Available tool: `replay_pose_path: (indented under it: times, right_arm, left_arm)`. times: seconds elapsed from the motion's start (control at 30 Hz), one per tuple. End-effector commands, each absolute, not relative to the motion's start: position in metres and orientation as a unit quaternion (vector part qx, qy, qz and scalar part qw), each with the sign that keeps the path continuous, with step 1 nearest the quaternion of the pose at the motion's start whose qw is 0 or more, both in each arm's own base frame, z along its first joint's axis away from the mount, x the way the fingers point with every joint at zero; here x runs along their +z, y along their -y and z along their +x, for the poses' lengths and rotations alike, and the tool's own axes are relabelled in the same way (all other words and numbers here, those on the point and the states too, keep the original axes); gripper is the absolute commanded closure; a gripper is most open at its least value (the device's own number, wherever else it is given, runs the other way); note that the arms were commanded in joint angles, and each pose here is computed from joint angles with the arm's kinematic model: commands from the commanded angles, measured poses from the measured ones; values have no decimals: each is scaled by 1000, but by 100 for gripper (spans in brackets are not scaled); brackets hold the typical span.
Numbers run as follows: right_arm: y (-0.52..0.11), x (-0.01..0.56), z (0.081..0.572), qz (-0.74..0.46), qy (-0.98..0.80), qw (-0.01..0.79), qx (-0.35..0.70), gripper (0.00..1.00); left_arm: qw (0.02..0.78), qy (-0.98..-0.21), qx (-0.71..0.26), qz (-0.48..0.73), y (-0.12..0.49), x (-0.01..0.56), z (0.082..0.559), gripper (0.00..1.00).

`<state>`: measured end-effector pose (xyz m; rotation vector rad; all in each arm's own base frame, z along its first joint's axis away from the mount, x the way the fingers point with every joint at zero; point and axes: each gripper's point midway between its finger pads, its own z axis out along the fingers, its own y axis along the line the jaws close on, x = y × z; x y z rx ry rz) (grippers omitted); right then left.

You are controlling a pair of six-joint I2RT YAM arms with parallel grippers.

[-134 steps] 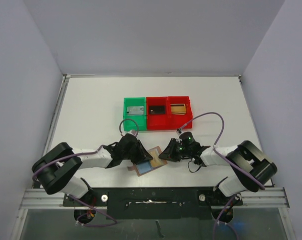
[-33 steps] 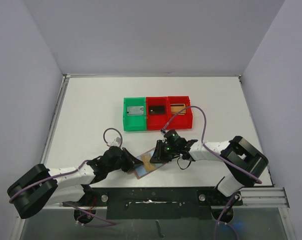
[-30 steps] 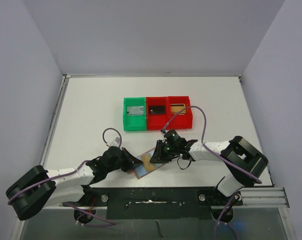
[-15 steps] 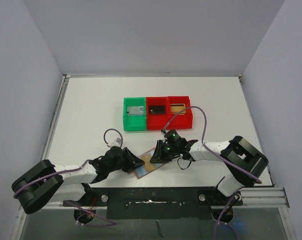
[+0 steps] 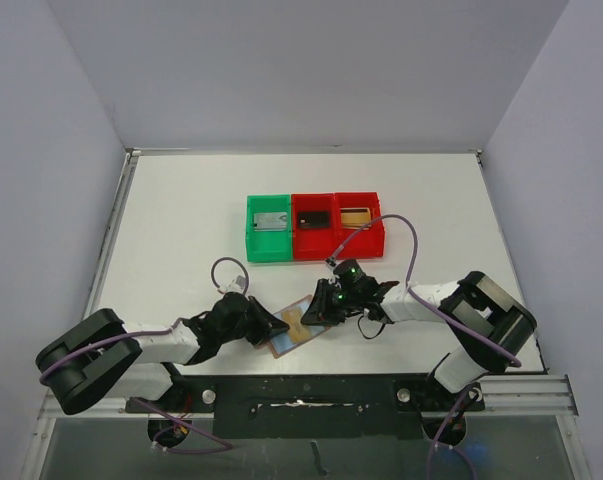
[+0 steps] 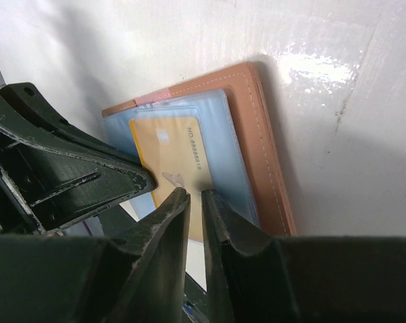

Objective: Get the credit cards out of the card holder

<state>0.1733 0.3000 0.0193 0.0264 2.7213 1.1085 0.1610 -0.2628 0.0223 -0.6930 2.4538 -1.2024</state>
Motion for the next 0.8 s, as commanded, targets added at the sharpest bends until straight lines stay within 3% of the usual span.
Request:
replay_pose_path:
  times: [0.0,0.67,0.77]
  right_arm:
    - [-271,-15,165,28,-946,88,310,82]
    - [-263,-20,168,35,-948,87,303,83]
    - [-264,-19,168,35,-948,86,304,83]
  left_arm:
    - [169,-851,-441,-232,272,33,166,100]
    - [176,-846,-435,-254,248,33,154,100]
    - [179,-842,-441,-253,249,36,156,94]
